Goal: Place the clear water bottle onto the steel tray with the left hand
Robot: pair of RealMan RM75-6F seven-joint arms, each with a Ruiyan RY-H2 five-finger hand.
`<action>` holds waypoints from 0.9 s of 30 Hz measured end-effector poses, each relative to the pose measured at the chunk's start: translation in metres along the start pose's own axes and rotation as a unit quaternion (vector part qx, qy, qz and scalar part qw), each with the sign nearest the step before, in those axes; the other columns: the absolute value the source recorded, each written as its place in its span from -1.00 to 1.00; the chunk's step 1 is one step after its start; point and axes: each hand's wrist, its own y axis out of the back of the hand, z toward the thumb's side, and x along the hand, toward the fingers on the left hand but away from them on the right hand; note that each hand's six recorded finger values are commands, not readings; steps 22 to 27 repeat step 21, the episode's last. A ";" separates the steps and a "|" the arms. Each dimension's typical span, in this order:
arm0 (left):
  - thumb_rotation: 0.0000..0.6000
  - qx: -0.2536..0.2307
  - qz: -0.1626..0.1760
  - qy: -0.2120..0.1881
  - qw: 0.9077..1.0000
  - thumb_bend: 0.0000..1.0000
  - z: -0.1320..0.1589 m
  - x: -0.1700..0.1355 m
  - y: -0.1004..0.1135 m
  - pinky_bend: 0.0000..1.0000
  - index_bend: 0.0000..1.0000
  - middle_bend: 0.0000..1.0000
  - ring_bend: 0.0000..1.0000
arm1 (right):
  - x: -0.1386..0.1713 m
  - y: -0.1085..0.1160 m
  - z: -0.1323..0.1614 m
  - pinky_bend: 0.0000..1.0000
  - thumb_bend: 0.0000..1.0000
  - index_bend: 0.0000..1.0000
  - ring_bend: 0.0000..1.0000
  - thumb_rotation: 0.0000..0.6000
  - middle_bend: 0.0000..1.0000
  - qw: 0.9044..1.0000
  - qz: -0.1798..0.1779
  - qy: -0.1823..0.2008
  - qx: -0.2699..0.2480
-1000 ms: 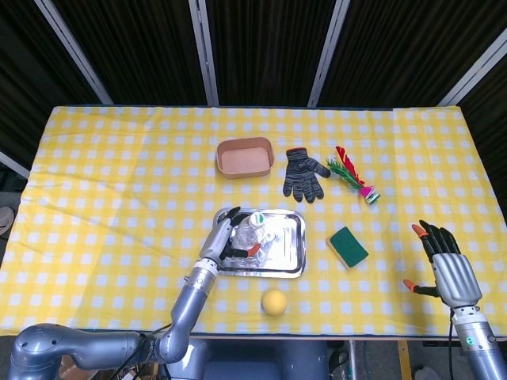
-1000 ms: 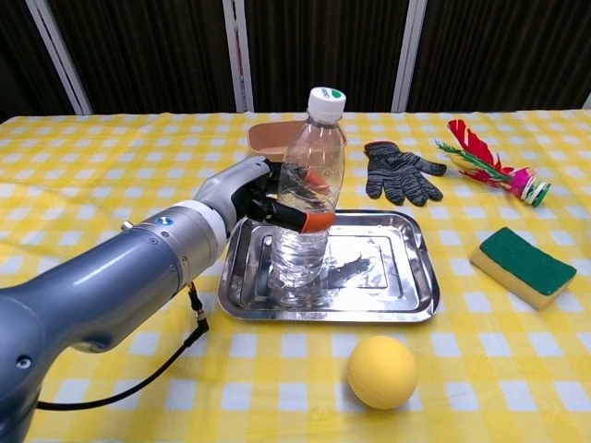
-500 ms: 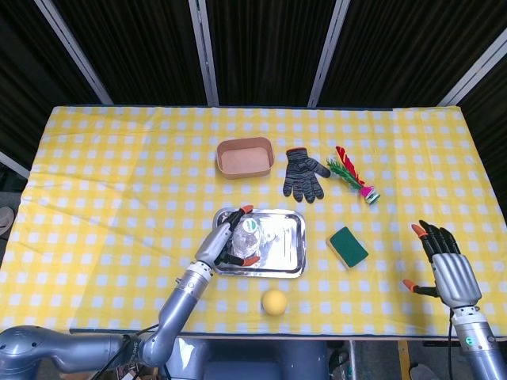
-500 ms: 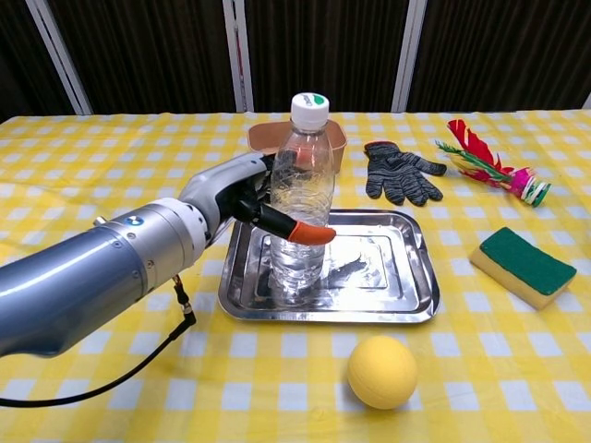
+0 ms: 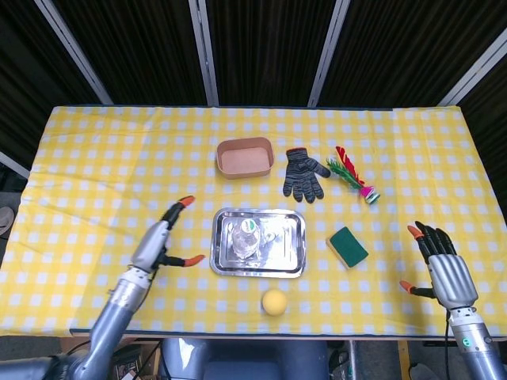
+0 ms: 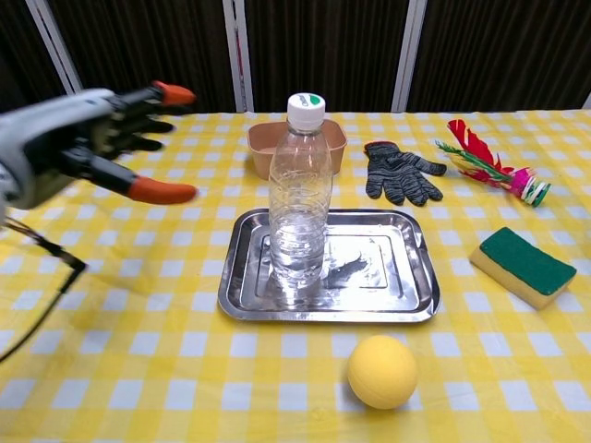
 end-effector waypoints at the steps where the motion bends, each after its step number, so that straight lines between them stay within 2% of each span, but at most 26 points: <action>1: 1.00 0.015 0.023 -0.002 1.000 -0.59 -0.005 -0.007 0.015 -1.00 -1.00 -0.90 -1.00 | 0.000 0.000 0.000 -1.00 -0.90 -0.89 -1.00 1.00 -1.00 1.000 0.000 0.000 0.000; 4: 1.00 0.067 0.111 0.004 0.992 -0.57 -0.026 -0.027 0.062 -1.00 -1.00 -0.87 -1.00 | 0.000 0.002 -0.001 -1.00 -0.90 -0.89 -1.00 1.00 -1.00 1.000 -0.004 -0.001 0.000; 5: 1.00 0.091 0.146 0.012 0.985 -0.56 -0.038 -0.036 0.079 -1.00 -0.98 -0.85 -1.00 | -0.001 0.004 -0.001 -1.00 -0.90 -0.89 -1.00 1.00 -1.00 1.000 -0.007 -0.002 0.000; 7: 1.00 0.132 0.186 0.025 0.973 -0.55 -0.057 -0.048 0.102 -1.00 -0.91 -0.81 -1.00 | -0.001 0.005 -0.002 -1.00 -0.90 -0.89 -1.00 1.00 -1.00 1.000 -0.010 -0.003 0.000; 8: 1.00 0.162 0.204 0.035 0.965 -0.54 -0.069 -0.055 0.115 -1.00 -0.88 -0.79 -1.00 | -0.001 0.006 -0.004 -1.00 -0.90 -0.89 -1.00 1.00 -1.00 1.000 -0.011 -0.006 0.001; 10: 1.00 0.212 0.224 0.050 0.950 -0.54 -0.087 -0.065 0.131 -1.00 -0.87 -0.77 -1.00 | -0.001 0.006 -0.005 -1.00 -0.90 -0.89 -1.00 1.00 -1.00 1.000 -0.011 -0.009 0.002; 12: 1.00 0.271 0.238 0.069 0.930 -0.54 -0.106 -0.077 0.147 -1.00 -0.88 -0.77 -1.00 | -0.001 0.006 -0.006 -1.00 -0.90 -0.89 -1.00 1.00 -1.00 1.000 -0.010 -0.010 0.004; 14: 1.00 0.321 0.243 0.089 0.911 -0.54 -0.123 -0.088 0.158 -1.00 -0.87 -0.79 -1.00 | -0.002 0.006 -0.006 -1.00 -0.90 -0.89 -1.00 1.00 -1.00 1.000 -0.010 -0.011 0.009; 17: 1.00 0.369 0.236 0.115 0.892 -0.53 -0.141 -0.100 0.164 -1.00 -0.84 -0.79 -1.00 | -0.003 0.006 -0.007 -1.00 -0.90 -0.89 -1.00 1.00 -1.00 1.000 -0.013 -0.012 0.015; 18: 1.00 0.373 0.234 0.119 0.890 -0.53 -0.143 -0.101 0.165 -1.00 -0.83 -0.79 -1.00 | -0.003 0.007 -0.007 -1.00 -0.90 -0.89 -1.00 1.00 -1.00 1.000 -0.015 -0.012 0.016; 21: 1.00 0.362 0.224 0.129 0.895 -0.53 -0.147 -0.106 0.161 -1.00 -0.82 -0.79 -1.00 | -0.004 0.009 -0.007 -1.00 -0.90 -0.89 -1.00 1.00 -1.00 0.999 -0.024 -0.012 0.019; 27: 1.00 0.362 0.224 0.129 0.895 -0.53 -0.147 -0.106 0.161 -1.00 -0.82 -0.79 -1.00 | -0.004 0.009 -0.007 -1.00 -0.90 -0.89 -1.00 1.00 -1.00 0.999 -0.024 -0.012 0.019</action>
